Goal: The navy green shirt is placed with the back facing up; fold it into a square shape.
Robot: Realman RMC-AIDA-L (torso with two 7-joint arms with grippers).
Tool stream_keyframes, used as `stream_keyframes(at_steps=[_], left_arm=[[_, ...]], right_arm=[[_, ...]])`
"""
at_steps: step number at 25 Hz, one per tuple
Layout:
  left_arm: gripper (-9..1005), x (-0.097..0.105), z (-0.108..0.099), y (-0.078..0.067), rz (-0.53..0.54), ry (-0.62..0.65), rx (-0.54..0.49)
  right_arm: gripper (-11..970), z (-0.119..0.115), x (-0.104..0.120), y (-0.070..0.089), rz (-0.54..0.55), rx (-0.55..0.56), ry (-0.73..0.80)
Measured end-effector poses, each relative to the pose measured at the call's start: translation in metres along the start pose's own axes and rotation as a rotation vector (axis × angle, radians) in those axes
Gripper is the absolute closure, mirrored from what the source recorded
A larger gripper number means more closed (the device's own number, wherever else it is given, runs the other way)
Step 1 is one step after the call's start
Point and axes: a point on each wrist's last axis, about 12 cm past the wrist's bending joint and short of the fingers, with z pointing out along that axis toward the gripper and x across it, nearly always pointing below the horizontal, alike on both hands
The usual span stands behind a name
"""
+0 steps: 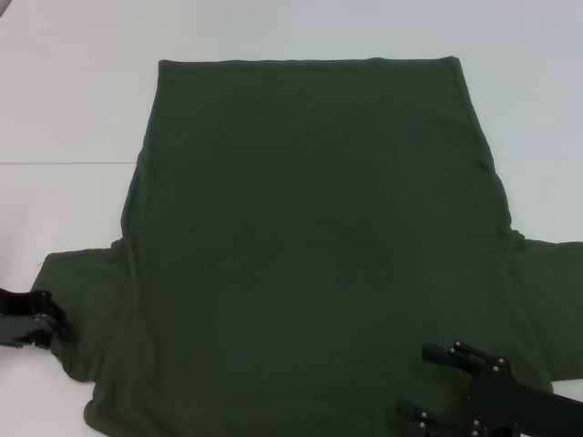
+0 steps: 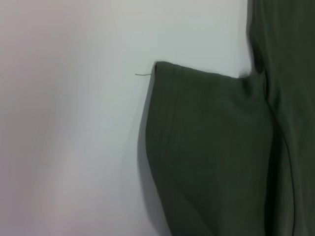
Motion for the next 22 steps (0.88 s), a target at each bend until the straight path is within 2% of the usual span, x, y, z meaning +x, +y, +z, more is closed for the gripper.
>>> stream_keyframes(at_steps=[2,7,12,22], left_arm=[[527,-0.0002,0.0001,-0.0006,0.002,0.001,-0.001],[778,-0.0007,0.0002,-0.0015,0.004,0.001,-0.002],[958,-0.0007,0.0002,-0.0017,0.011,0.001,-0.001],[963,0.0000,-0.0027,-0.0002,0.028,-0.003,0.008]], right_arm=[[75,0.0000,0.0000,0.0000,0.000,0.000,0.000],[74,0.0001,-0.0002,0.0000,0.000,-0.001,0.000],[75,0.0008,-0.0008,-0.0004,-0.002,-0.002,-0.001],[75,0.0000,-0.0008,-0.0010,0.001,0.006,-0.005]])
